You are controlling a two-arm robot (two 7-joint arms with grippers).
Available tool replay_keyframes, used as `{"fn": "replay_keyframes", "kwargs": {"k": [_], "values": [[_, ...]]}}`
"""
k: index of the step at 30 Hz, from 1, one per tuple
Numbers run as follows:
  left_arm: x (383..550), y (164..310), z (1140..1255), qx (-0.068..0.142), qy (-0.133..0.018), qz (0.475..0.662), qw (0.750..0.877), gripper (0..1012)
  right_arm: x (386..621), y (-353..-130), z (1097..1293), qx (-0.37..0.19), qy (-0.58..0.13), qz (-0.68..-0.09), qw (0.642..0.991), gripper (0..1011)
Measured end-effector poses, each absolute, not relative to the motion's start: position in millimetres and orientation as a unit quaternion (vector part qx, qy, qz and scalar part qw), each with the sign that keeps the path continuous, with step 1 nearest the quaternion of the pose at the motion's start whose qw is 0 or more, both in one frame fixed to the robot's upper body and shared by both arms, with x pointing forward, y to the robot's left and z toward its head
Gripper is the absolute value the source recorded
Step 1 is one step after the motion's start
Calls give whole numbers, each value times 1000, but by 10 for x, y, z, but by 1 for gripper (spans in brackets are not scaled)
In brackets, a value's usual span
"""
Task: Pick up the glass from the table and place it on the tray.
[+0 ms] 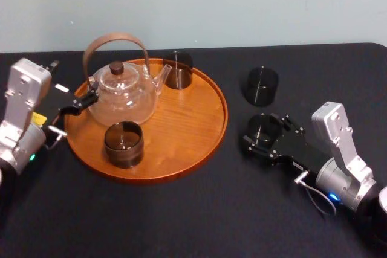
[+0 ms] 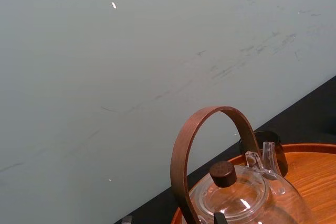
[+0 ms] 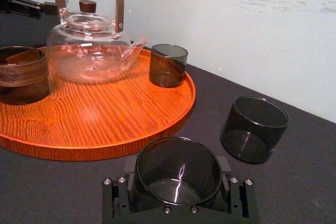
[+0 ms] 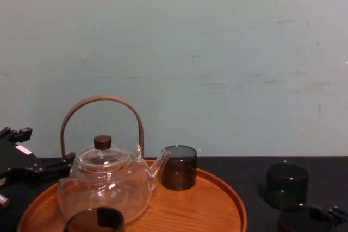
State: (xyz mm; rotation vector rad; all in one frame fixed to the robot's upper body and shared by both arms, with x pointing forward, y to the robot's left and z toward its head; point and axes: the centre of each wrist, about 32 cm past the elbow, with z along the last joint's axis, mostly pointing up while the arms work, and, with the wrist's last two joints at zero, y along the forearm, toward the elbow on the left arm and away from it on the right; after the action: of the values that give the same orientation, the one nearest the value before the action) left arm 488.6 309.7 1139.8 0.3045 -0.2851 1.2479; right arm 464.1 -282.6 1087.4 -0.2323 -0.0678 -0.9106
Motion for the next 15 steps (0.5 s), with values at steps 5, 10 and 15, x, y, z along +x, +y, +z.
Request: {"fn": "replay_keyframes", "kwargs": {"k": [5,10,15], "values": [[4886,3096,11398,141,-132,580,791,1010,4649,-2830,10895,-108,-32,-431,895,921],[4886,3097,11398,141,-132,580,791,1010,4660,-2795,10996,-105,-42,-419,901,921],[4886,3097,11398,141,-132,580,791,1010,4687,-2732,11130,-103,-54,-408,906,921]]}}
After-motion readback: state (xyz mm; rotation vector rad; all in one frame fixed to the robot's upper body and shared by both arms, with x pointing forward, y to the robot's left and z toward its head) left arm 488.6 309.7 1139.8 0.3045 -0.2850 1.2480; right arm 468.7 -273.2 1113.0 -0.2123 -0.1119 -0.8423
